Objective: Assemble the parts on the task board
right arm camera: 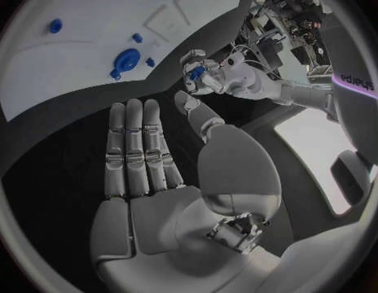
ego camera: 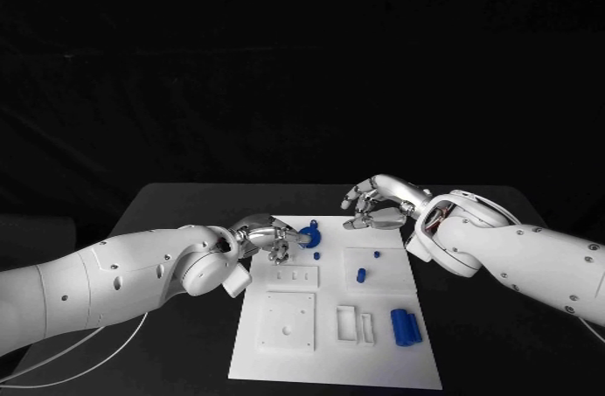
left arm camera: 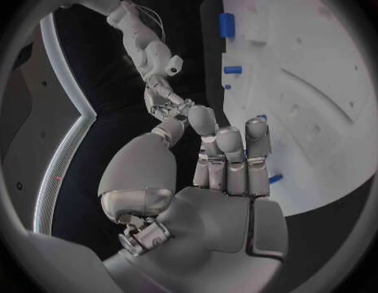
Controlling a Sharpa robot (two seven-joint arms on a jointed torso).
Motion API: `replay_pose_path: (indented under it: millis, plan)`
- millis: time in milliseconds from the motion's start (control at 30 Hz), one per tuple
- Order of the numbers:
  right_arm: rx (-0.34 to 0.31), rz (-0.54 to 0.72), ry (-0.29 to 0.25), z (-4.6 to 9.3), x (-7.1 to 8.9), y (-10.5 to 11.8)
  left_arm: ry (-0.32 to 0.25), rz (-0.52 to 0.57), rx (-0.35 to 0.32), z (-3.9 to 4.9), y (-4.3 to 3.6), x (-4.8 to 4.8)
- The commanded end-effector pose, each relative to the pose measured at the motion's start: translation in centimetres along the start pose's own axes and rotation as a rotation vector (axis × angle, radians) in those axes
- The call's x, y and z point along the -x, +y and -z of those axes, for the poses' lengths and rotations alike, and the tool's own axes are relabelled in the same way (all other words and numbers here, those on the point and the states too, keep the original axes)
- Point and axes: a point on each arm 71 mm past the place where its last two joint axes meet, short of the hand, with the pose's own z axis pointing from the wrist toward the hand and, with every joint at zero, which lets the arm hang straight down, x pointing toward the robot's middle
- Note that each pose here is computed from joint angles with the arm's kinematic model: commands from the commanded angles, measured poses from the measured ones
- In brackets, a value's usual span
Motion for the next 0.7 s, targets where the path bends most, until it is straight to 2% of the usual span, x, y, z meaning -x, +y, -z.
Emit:
replay_pose_path:
  millis: [33,233,467,700]
  plan:
    - [0.087,0.048,0.012,0.1,-0.8,1.6,0.093,0.123,-0.093,-0.06,-0.84,-0.75]
    - [0.145,0.067,0.028,0.2,-2.0,3.2,0.112,0.139,-0.097,-0.1,-0.93,-1.0]
    - [0.172,0.06,0.026,0.0,-2.5,4.2,0.133,0.141,-0.091,-0.18,-1.0,-1.39]
    - [0.188,0.051,0.057,-0.1,-3.3,4.9,0.146,0.141,-0.091,-0.16,-1.04,-1.6]
